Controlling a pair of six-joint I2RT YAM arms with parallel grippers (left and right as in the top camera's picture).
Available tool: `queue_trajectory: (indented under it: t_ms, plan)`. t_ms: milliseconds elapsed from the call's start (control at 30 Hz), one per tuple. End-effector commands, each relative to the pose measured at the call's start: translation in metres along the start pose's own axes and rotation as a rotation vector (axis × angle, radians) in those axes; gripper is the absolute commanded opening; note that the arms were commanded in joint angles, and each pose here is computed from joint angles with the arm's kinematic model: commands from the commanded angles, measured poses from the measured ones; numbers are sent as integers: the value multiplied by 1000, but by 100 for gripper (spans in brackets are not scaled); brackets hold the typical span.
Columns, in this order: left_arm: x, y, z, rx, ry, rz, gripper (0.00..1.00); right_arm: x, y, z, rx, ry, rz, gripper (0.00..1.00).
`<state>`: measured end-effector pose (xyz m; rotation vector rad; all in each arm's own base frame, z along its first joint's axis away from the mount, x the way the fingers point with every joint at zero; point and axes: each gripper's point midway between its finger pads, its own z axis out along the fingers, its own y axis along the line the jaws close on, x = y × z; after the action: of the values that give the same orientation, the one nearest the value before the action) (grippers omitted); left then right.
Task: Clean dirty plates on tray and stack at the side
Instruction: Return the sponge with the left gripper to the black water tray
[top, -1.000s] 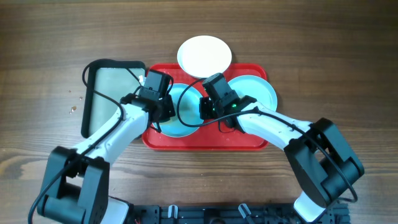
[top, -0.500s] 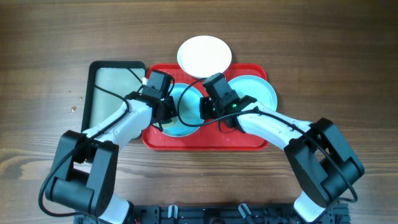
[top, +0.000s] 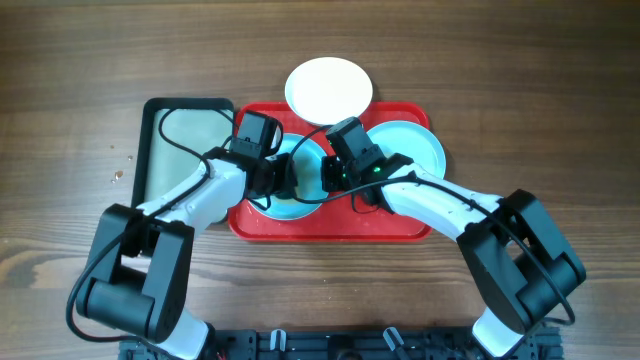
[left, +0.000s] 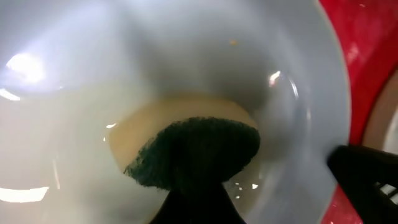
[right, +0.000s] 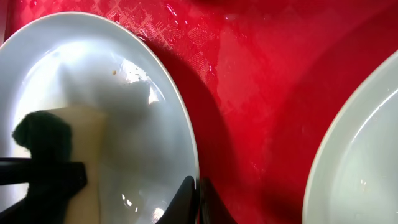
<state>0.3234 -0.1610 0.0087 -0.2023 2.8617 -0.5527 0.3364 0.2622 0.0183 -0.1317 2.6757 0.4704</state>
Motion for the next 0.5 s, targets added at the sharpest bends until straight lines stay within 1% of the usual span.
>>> queue_trajectory:
  t_ms: [0,100,133,200,300,400,467]
  plan:
    - [4,-14,-6,72,16,77,4,5,0,6,-2,19,-11,12]
    - [-16,-17,-35,75,-88,80,4,5,0,6,-1,19,-12,17]
    - [-23,-14,-45,66,-125,75,4,5,0,6,-1,19,-11,20]
    - [-36,-4,-68,29,-200,54,4,5,0,6,-1,20,-11,22]
    - [-53,29,-109,-62,-317,-23,4,6,0,6,0,21,-11,29]
    - [-59,62,-134,-124,-366,-109,4,7,-1,6,3,26,-11,30]
    - [-58,88,-145,-161,-372,-187,4,8,-1,6,5,30,-10,31]
